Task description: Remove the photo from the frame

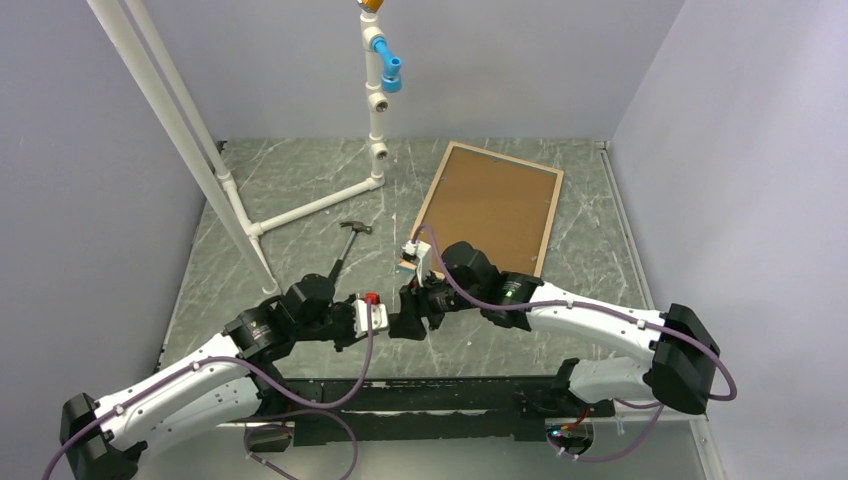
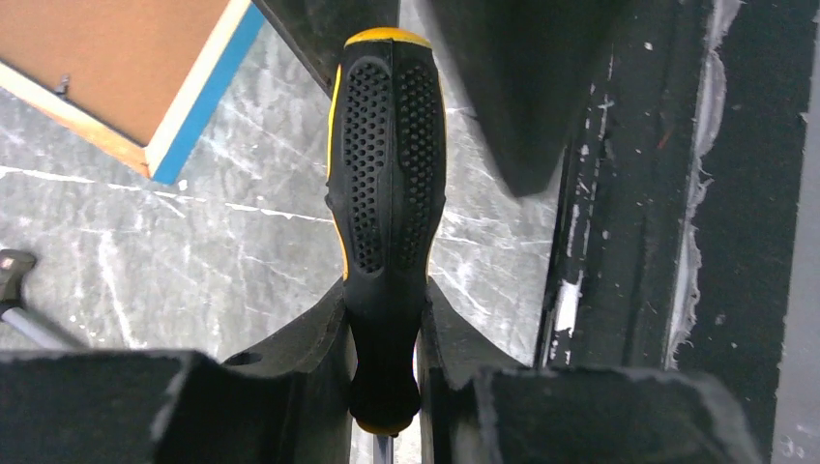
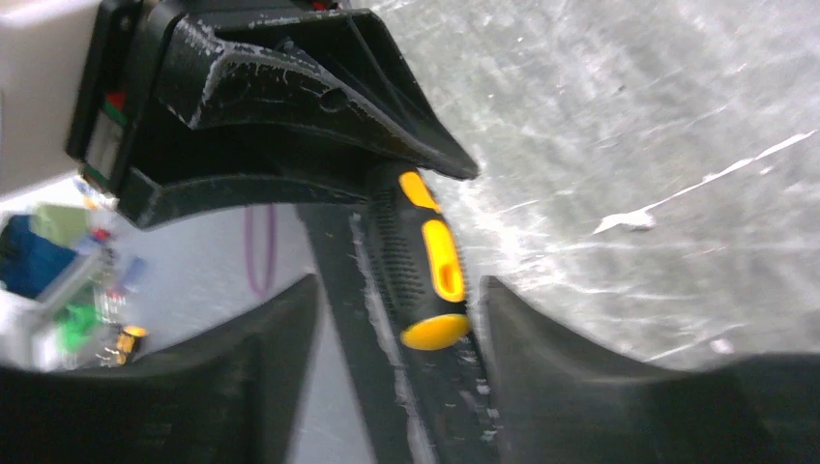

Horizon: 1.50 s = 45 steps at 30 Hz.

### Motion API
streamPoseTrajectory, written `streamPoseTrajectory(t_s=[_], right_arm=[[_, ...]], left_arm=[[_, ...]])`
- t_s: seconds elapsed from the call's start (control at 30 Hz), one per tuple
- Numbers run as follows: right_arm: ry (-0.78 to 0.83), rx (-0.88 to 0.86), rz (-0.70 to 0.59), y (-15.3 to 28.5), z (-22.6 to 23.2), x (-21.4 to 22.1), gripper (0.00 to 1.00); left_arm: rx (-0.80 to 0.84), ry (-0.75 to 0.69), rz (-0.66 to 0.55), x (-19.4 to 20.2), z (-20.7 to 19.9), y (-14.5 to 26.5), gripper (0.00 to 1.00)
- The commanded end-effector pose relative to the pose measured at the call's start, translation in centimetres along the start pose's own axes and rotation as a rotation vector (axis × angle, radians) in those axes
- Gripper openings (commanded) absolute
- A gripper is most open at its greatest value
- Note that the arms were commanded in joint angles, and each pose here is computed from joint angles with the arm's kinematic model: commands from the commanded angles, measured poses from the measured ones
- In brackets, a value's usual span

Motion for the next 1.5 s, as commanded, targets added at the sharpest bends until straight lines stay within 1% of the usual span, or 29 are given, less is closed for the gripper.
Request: streamPoseTrajectory(t_s=[0.0, 0.03, 0.1, 0.2, 0.23, 0.33, 0.43, 0.57, 0.63, 0.67, 0.73, 0.77, 0.8, 0.83, 0.93, 0.97, 1.03, 1.17, 1.27, 1.3, 1.33, 1.37, 1.4, 1.43, 1.47], right_arm=[[-0.096, 0.007, -0.061, -0.4, 1.4, -2.2, 0.78], [-0.132, 0.019, -0.068, -0.4, 1.4, -2.1, 0.88], [-0.187, -0.013, -0.087, -0.3, 1.7, -1.7, 0.98], [-0.224, -0.185, -0.175, 0.2, 3.6, -1.9, 1.00], [-0.241, -0.215, -0.206, 0.4, 4.0, -2.2, 1.00], [-0.293, -0.227, -0.273, 0.5, 4.0, -3.2, 1.00], [-0.334, -0.197, -0.271, -0.4, 3.3, -3.8, 1.00], [-0.360, -0.270, -0.283, -1.4, 3.6, -4.3, 0.99], [-0.378, -0.269, -0.278, -1.9, 3.1, -4.3, 0.88], [-0.384, -0.279, -0.278, -2.1, 2.8, -4.3, 0.81], [-0.389, -0.334, -0.285, -2.1, 2.9, -4.2, 0.60], [-0.406, -0.337, -0.276, -2.4, 2.5, -3.9, 0.52], [-0.411, -0.347, -0.268, -2.6, 2.5, -3.8, 0.49], [-0.417, -0.348, -0.254, -2.9, 2.4, -3.7, 0.50], [-0.430, -0.344, -0.227, -3.7, 2.1, -3.5, 0.64], [-0.430, -0.343, -0.228, -3.8, 2.0, -3.5, 0.66], [-0.423, -0.340, -0.228, -3.9, 1.9, -3.4, 0.66], [-0.419, -0.317, -0.219, -4.1, 1.6, -3.4, 0.60], [-0.421, -0.321, -0.209, -4.3, 1.6, -3.2, 0.58], [-0.424, -0.321, -0.211, -4.3, 1.6, -3.2, 0.53], [-0.429, -0.318, -0.211, -4.4, 1.4, -3.0, 0.42], [-0.439, -0.311, -0.208, -4.6, 1.2, -2.8, 0.24], [-0.446, -0.301, -0.202, -4.7, 1.0, -2.6, 0.10], [-0.455, -0.284, -0.199, -4.8, 0.7, -2.5, 0.00], [-0.462, -0.264, -0.200, -4.8, 0.5, -2.3, 0.00]], left_arm=[[-0.104, -0.006, -0.093, -2.5, 2.0, 0.2, 0.00], [-0.105, -0.003, -0.100, -2.7, 2.0, 0.3, 0.00], [-0.113, -0.008, -0.110, -2.8, 2.1, 0.4, 0.00], [-0.112, -0.013, -0.112, -2.7, 2.0, 0.4, 0.00], [-0.104, -0.011, -0.114, -2.8, 1.9, 0.4, 0.00], [-0.092, -0.001, -0.134, -3.1, 1.7, 0.5, 0.00], [-0.105, 0.003, -0.151, -3.3, 1.7, 0.8, 0.00], [-0.117, 0.011, -0.181, -3.7, 1.7, 1.1, 0.00], [-0.107, 0.020, -0.192, -3.9, 1.6, 1.1, 0.00], [-0.105, 0.025, -0.192, -3.9, 1.6, 1.1, 0.00], [-0.107, 0.034, -0.181, -3.8, 1.6, 1.0, 0.00], [-0.106, 0.034, -0.178, -3.8, 1.6, 1.0, 0.00], [-0.104, 0.034, -0.177, -3.8, 1.6, 1.0, 0.00], [-0.101, 0.033, -0.178, -3.8, 1.5, 1.0, 0.00], [-0.088, 0.034, -0.180, -3.8, 1.4, 0.9, 0.00], [-0.086, 0.036, -0.177, -3.7, 1.4, 0.8, 0.00], [-0.082, 0.036, -0.174, -3.7, 1.4, 0.8, 0.00], [-0.084, 0.036, -0.176, -3.8, 1.4, 0.8, 0.00], [-0.095, 0.034, -0.178, -3.8, 1.5, 0.9, 0.00], [-0.096, 0.033, -0.180, -3.8, 1.5, 1.0, 0.00], [-0.097, 0.033, -0.183, -3.8, 1.5, 1.0, 0.00], [-0.103, 0.033, -0.182, -3.8, 1.6, 1.0, 0.00], [-0.107, 0.034, -0.182, -3.8, 1.6, 1.0, 0.00], [-0.113, 0.036, -0.181, -3.8, 1.7, 1.1, 0.00], [-0.122, 0.039, -0.184, -3.9, 1.8, 1.2, 0.00]])
Point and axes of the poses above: each gripper's point midway between its finger pads, its own y axis back along the fingers, its own z axis along the line the jaws close on, x = y × z, the point moved 5 cm from there along y, back along the fingers, and after that the axes turned 4 degrees about -y, right-handed, at the moved point
